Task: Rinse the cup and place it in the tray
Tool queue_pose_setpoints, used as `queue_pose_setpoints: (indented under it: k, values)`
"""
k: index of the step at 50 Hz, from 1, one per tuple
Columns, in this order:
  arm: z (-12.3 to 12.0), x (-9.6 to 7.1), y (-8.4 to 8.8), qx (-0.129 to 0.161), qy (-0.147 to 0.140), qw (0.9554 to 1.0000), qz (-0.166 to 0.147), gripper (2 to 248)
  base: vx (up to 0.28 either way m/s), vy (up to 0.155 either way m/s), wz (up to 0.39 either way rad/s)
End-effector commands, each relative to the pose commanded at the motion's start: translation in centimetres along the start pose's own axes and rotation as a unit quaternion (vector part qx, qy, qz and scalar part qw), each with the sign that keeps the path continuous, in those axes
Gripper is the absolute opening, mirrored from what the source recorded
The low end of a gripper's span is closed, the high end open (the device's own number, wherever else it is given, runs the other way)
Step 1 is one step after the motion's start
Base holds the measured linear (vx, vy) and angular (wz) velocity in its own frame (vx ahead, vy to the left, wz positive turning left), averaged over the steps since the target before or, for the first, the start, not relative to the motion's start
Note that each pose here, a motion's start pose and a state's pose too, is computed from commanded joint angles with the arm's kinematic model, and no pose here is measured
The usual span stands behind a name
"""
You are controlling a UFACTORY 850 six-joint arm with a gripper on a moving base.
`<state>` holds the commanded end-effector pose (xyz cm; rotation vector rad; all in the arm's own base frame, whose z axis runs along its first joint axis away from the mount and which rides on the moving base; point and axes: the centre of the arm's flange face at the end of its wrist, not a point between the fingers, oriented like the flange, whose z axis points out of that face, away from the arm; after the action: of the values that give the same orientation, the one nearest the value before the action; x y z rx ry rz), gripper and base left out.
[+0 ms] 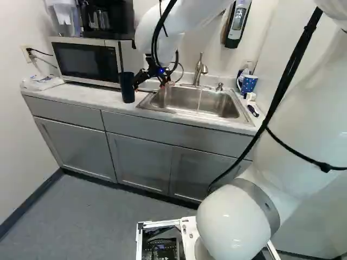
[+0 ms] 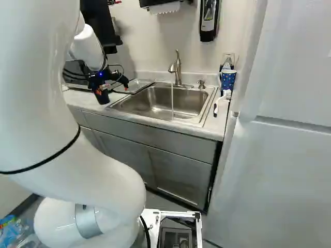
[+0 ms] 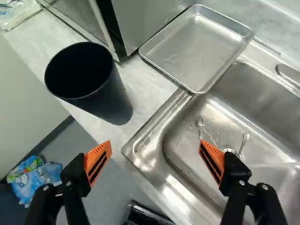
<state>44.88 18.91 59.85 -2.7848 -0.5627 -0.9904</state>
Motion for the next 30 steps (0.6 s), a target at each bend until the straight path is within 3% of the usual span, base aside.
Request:
queue_pose_setpoints:
  k: [17,30]
  values:
    - [1.4,-0.8,-2.3,0.015,0.018,0.9996,-0.018,247,0.0,0.0,0.0]
    - [2.4,-1.2,-2.8,0.019,0.046,0.9985,-0.021,247,0.0,0.0,0.0]
